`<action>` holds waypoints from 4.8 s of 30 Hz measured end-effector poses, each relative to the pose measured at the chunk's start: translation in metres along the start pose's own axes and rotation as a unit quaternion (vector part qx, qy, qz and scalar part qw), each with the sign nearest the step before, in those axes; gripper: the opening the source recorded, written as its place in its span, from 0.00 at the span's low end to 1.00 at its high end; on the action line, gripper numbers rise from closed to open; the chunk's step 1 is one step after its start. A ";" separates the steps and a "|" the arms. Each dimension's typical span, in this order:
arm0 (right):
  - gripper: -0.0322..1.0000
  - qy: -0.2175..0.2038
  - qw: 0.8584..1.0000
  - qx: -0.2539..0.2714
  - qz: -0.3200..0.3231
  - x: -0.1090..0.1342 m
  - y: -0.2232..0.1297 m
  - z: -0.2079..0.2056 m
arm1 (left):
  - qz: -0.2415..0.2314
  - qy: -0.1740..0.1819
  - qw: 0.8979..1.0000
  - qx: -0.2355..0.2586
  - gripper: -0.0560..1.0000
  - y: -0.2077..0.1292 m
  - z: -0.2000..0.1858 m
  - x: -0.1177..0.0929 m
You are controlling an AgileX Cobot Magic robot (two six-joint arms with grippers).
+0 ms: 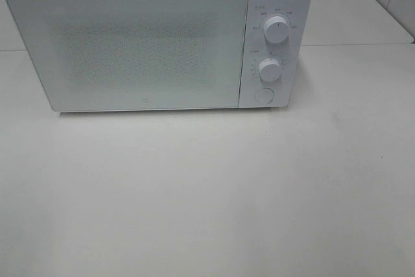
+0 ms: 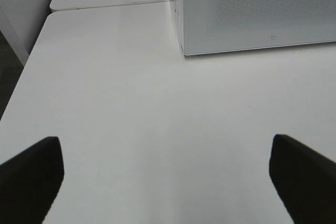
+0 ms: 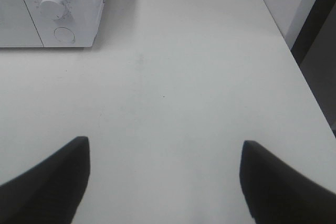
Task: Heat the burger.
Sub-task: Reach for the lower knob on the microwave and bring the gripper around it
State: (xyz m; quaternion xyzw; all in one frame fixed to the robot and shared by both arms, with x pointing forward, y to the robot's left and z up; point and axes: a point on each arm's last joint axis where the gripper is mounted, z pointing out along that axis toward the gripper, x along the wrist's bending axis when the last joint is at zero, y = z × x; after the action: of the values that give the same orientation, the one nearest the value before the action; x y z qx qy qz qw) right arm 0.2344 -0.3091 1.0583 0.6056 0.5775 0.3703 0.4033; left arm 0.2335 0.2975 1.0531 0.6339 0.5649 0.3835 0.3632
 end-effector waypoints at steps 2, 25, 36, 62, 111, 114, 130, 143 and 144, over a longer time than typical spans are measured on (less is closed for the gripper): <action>0.76 0.000 1.000 0.000 0.000 0.000 0.000 0.000 | 0.000 0.000 1.000 0.000 0.99 0.000 0.000 0.000; 0.76 0.000 1.000 0.000 0.000 0.000 0.000 0.000 | 0.000 0.000 1.000 0.000 0.99 0.000 0.000 0.000; 0.77 -0.001 1.000 -0.023 -0.004 -0.001 0.008 -0.005 | 0.000 0.000 1.000 0.000 0.99 0.000 0.000 0.000; 0.77 0.016 0.999 -0.008 -0.044 0.016 0.074 0.094 | 0.000 0.000 1.000 0.000 0.99 0.000 0.000 0.000; 0.77 -0.003 0.981 -0.189 -0.045 0.088 0.020 0.227 | 0.000 0.000 1.000 0.000 0.99 0.000 0.000 0.000; 0.77 -0.010 0.981 -0.190 -0.043 0.097 0.013 0.228 | 0.000 0.000 1.000 0.000 0.99 0.000 0.000 0.000; 0.77 0.016 0.985 -0.157 -0.075 0.151 -0.017 0.240 | 0.000 0.000 1.000 0.000 0.99 0.000 0.000 0.000; 0.77 0.011 0.985 -0.162 -0.061 0.189 -0.013 0.273 | 0.000 0.000 1.000 0.000 0.99 0.000 0.000 0.000; 0.77 0.011 0.985 -0.162 -0.061 0.189 -0.013 0.273 | 0.000 0.000 1.000 0.000 0.99 0.000 0.000 0.000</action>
State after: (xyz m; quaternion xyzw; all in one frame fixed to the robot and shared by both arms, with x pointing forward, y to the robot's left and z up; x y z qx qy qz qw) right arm 0.4901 -0.1373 0.9333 0.4918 0.5498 0.4402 0.5119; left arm 0.2335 0.2975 1.0531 0.6339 0.5649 0.3835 0.3632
